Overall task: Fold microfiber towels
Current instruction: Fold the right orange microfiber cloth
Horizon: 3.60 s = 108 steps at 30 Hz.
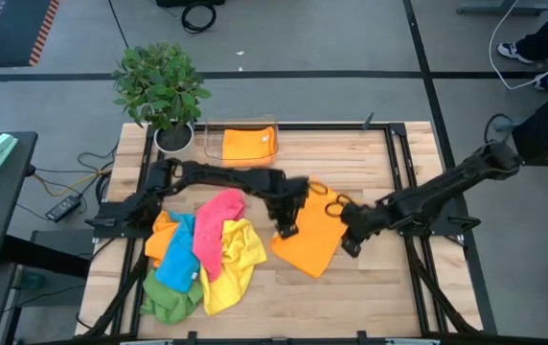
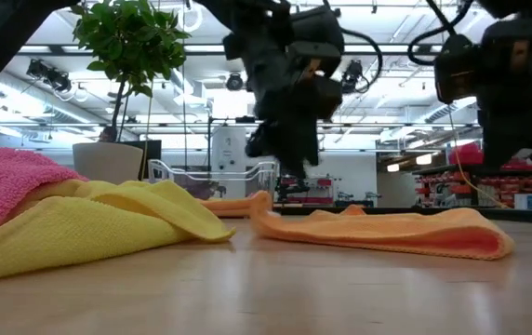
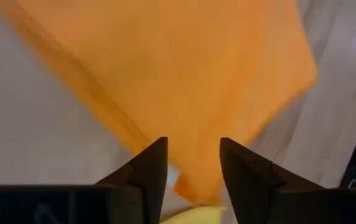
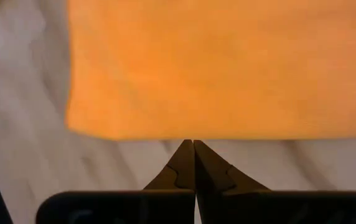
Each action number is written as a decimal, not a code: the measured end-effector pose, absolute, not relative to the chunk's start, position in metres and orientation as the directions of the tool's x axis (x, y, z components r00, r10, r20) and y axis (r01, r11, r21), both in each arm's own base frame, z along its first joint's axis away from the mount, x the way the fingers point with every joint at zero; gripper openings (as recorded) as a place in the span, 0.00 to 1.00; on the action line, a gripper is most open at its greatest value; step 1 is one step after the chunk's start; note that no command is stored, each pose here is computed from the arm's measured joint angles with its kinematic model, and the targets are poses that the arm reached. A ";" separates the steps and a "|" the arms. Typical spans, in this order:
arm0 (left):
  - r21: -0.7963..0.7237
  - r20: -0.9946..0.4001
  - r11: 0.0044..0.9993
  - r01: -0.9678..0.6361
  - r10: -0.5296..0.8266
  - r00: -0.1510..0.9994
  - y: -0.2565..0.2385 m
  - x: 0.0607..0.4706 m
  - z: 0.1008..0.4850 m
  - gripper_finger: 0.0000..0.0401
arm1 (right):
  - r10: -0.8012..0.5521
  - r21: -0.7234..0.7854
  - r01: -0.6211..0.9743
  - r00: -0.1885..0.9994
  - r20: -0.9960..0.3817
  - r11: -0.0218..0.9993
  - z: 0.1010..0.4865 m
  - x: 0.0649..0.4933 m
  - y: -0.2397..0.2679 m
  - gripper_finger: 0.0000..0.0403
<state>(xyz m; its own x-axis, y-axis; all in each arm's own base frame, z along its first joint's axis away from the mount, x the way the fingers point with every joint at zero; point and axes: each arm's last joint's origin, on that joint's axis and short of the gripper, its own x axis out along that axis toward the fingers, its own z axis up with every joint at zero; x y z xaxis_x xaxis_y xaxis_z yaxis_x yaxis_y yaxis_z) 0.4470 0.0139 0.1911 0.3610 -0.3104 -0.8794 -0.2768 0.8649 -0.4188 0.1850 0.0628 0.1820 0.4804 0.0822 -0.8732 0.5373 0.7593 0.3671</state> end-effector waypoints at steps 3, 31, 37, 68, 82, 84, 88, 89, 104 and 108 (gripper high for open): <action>-0.398 -0.864 0.869 -0.294 -0.247 0.439 0.036 0.452 0.200 0.35 | 0.064 0.399 0.563 0.521 -0.851 0.724 0.184 0.175 0.049 0.00; -0.521 -0.825 0.728 -0.445 -0.297 0.480 0.079 0.459 0.142 0.48 | 0.060 0.446 0.554 0.578 -0.814 0.703 0.187 0.163 0.040 0.00; -0.528 -0.824 0.714 -0.460 -0.299 0.480 0.078 0.461 0.136 0.43 | 0.054 0.431 0.562 0.565 -0.824 0.706 0.186 0.161 0.040 0.00; -0.535 -0.795 0.735 -0.417 -0.271 0.544 0.092 0.464 0.162 0.02 | 0.015 0.392 0.586 0.544 -0.839 0.709 0.184 0.159 0.038 0.00; -0.394 -0.889 0.762 -0.514 -0.176 0.422 0.106 0.451 0.149 0.08 | -0.035 0.397 0.639 0.553 -0.832 0.659 0.182 0.163 0.038 0.00; -0.376 -0.904 0.767 -0.520 -0.180 0.388 0.109 0.447 0.155 0.11 | -0.051 0.389 0.647 0.552 -0.832 0.656 0.179 0.168 0.038 0.00; -0.342 -0.925 0.794 -0.502 -0.189 0.331 0.112 0.445 0.170 0.15 | -0.051 0.386 0.645 0.551 -0.833 0.660 0.167 0.184 0.042 0.00; -0.333 -0.929 0.805 -0.492 -0.189 0.319 0.111 0.445 0.175 0.16 | -0.055 0.372 0.651 0.537 -0.842 0.662 0.163 0.187 0.043 0.00; -0.272 -0.952 0.909 -0.316 -0.205 0.228 0.014 0.450 0.154 0.03 | -0.126 0.208 0.670 0.415 -0.901 0.712 0.138 0.198 0.018 0.00; -0.269 -0.959 0.877 -0.397 -0.208 0.191 0.013 0.439 0.135 0.02 | -0.120 0.171 0.650 0.378 -0.918 0.741 0.127 0.195 0.011 0.00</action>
<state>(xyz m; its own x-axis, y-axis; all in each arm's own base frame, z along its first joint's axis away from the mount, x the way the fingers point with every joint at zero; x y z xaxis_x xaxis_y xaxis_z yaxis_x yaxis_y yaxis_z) 0.4388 0.0129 0.1348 0.1906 -0.2078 -0.9594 -0.3972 0.8774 -0.2689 0.1952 0.0108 0.1266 0.3781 -0.1197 -0.9180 0.6495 0.7409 0.1709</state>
